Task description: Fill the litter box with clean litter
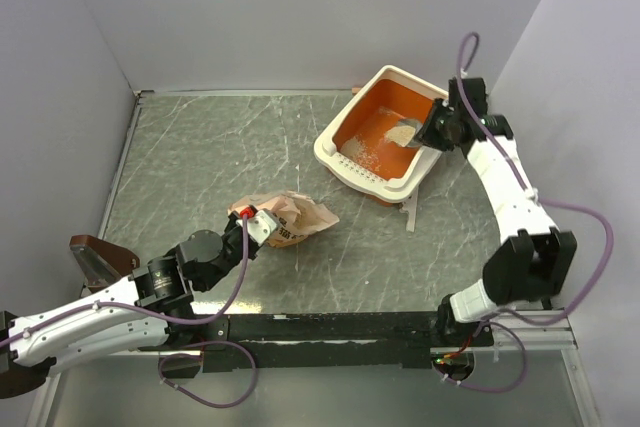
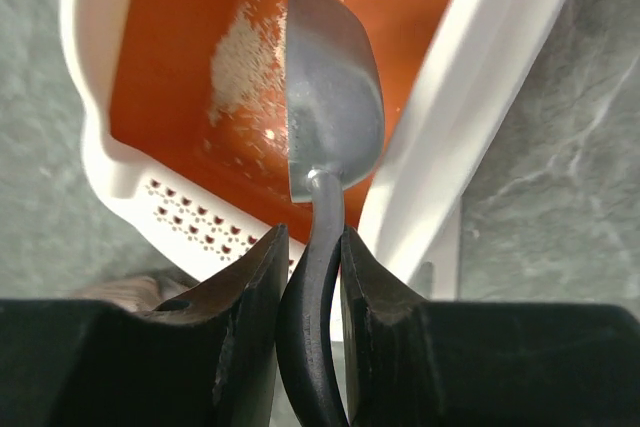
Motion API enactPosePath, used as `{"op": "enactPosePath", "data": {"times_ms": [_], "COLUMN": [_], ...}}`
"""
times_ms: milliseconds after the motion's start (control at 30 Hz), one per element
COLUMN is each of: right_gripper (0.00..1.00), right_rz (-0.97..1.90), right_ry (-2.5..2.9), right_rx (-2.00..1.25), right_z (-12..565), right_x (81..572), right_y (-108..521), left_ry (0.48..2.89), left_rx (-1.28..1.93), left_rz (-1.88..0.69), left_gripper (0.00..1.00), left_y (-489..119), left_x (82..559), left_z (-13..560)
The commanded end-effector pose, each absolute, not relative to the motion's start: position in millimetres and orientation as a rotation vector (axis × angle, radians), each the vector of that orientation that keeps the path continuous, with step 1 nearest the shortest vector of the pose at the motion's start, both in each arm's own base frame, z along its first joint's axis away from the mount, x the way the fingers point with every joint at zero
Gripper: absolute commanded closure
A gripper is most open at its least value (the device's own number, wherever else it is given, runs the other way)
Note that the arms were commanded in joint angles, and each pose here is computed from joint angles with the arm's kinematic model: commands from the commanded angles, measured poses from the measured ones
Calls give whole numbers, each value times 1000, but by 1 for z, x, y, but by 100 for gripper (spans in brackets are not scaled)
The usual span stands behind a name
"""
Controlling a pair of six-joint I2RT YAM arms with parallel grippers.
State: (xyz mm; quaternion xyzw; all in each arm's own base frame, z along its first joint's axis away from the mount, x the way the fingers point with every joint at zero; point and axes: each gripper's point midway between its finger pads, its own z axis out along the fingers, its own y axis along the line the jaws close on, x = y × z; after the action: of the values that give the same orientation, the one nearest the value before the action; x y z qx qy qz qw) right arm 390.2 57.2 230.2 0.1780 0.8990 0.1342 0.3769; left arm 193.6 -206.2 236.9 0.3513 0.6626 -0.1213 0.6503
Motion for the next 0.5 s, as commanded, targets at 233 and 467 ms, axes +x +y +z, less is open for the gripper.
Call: {"op": "enactPosePath", "data": {"times_ms": [233,467], "right_gripper": [100,100], "right_rz": [-178,-400], "right_ry": [2477,2396], "right_rx": [-6,-103], "right_z": [264,290], "right_x": [412,409], "right_y": [72,82], "left_ry": [1422,1424], "left_rx": [694,701], "left_rz": [-349,-350], "left_gripper": [99,99], "left_y": [-208,-209], "left_x": [192,192], "left_z": [281,280]}}
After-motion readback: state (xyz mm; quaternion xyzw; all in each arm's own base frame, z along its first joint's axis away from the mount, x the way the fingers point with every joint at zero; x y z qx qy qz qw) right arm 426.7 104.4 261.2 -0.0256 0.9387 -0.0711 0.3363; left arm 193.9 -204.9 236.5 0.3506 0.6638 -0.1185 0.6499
